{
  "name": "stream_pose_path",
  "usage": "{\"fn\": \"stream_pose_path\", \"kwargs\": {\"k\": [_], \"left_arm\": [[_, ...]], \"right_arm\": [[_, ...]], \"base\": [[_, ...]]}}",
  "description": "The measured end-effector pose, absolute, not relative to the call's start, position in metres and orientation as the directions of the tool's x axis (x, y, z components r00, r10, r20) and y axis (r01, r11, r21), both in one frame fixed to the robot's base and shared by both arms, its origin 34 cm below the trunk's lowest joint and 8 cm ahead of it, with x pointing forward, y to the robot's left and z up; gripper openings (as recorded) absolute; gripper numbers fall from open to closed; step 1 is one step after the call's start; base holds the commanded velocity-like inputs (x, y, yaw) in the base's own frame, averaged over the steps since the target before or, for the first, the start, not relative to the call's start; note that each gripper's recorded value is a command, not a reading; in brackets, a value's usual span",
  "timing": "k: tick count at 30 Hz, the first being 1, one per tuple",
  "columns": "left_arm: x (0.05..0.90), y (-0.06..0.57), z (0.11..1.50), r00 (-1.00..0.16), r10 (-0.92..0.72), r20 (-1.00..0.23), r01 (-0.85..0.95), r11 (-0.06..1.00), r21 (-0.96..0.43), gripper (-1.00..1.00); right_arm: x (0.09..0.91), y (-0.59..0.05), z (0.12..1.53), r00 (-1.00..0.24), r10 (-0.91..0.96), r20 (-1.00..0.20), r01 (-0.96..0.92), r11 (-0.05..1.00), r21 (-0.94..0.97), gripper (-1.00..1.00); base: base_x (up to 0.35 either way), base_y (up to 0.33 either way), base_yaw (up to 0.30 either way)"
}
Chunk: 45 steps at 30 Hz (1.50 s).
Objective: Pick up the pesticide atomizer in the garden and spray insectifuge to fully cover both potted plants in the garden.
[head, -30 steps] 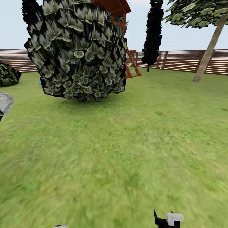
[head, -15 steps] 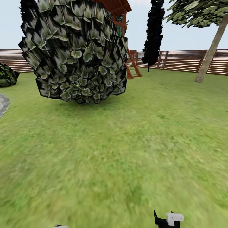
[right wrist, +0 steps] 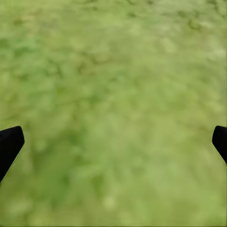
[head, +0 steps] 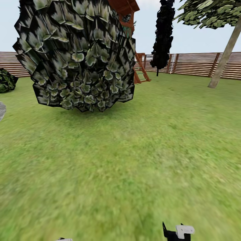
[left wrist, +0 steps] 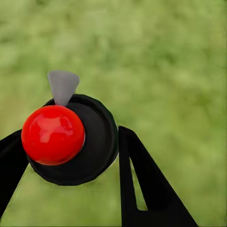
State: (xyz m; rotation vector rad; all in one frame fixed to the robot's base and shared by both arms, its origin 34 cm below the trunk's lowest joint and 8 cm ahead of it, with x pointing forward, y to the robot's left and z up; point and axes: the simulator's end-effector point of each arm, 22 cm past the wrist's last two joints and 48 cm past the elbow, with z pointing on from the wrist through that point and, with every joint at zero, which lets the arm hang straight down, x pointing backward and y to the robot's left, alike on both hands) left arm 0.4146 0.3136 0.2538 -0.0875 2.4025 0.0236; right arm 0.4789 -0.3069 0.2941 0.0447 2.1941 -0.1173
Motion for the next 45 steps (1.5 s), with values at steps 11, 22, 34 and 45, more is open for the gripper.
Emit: {"fn": "stream_pose_path", "kwargs": {"k": [11, 22, 34, 45], "left_arm": [[0.4147, 0.3139, 0.2539, -0.738, -0.059, -0.673, -0.072, 0.997, -0.008, -1.0], [0.4145, 0.3139, 0.2538, -0.738, -0.059, -0.672, -0.073, 0.997, -0.008, -1.0], [0.4138, 0.3152, 0.2532, -0.739, -0.058, -0.671, -0.073, 0.997, -0.006, -1.0], [0.4117, 0.3169, 0.2514, -0.743, -0.06, -0.667, -0.077, 0.997, -0.004, -1.0]], "right_arm": [[0.4789, -0.3069, 0.2941, -0.586, -0.011, -0.81, 0.075, 0.995, -0.068, 1.0], [0.4789, -0.3069, 0.2941, -0.586, -0.011, -0.81, 0.075, 0.995, -0.068, 1.0], [0.4782, -0.3051, 0.293, -0.588, -0.006, -0.809, 0.08, 0.995, -0.066, 1.0], [0.4764, -0.304, 0.2905, -0.593, -0.004, -0.805, 0.08, 0.995, -0.064, 1.0]], "base": [[0.338, 0.0, 0.0], [0.338, 0.0, 0.0], [0.338, 0.0, 0.15], [0.338, 0.0, 0.27]]}}
